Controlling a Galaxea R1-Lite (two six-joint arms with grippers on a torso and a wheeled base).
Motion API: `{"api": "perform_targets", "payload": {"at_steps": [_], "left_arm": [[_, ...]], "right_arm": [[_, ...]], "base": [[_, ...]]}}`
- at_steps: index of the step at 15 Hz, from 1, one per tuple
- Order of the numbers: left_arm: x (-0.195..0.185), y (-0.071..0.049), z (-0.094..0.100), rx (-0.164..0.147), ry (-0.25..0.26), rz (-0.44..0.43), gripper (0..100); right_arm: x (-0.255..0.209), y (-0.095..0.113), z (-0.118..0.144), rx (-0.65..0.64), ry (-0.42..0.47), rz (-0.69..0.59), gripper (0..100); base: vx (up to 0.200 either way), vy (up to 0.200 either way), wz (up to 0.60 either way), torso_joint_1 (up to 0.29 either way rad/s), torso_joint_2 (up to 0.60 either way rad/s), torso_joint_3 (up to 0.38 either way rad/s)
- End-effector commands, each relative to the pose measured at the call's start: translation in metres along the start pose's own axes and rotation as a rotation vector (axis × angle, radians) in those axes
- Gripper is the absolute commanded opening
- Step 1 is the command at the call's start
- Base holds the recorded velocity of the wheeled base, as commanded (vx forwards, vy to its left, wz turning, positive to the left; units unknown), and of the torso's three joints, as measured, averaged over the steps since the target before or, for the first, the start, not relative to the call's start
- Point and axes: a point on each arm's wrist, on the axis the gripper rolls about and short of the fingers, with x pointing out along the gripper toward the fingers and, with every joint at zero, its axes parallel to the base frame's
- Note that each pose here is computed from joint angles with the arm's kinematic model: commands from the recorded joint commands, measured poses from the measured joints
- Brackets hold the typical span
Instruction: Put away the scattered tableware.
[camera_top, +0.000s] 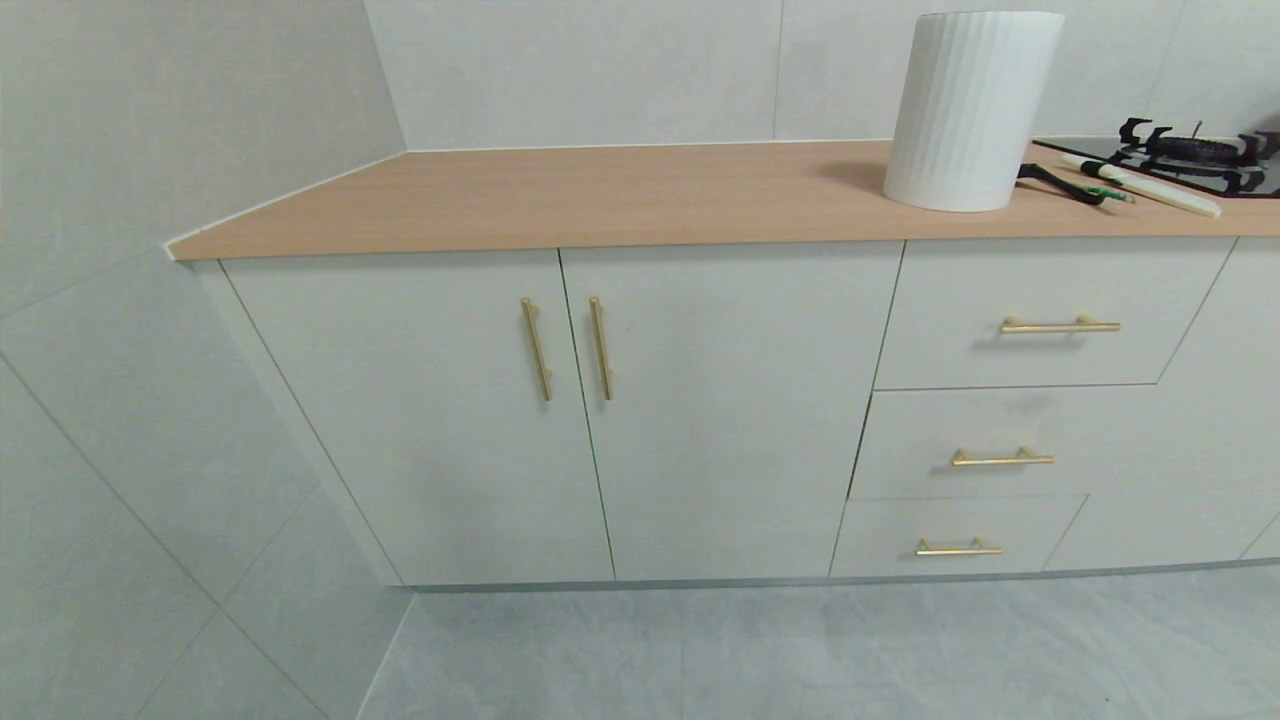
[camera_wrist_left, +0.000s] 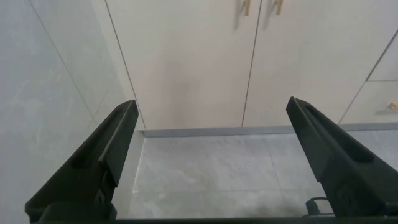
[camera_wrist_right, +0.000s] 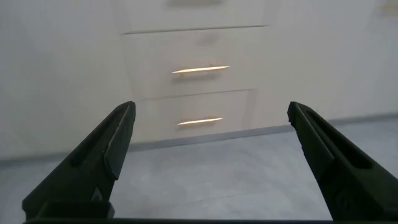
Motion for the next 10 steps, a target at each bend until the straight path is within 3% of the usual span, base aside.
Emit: {"api": "perform_targets", "payload": {"at_steps": [1, 10], "left_arm": [[-0.0001, 0.0, 0.0001, 0.0, -0.002, 0.0, 100], [-0.0001, 0.0, 0.0001, -0.002, -0.002, 0.0, 100]], "right_arm": [[0.0003, 0.001, -0.002, 0.002, 0.018, 0.049, 100], [0.0003, 0.001, -0.0023, 0.01, 0.017, 0.046, 100]], "base": [[0.0, 0.0, 0.0, 0.0, 0.0, 0.0], [0.0, 0.0, 0.0, 0.0, 0.0, 0.0]]}}
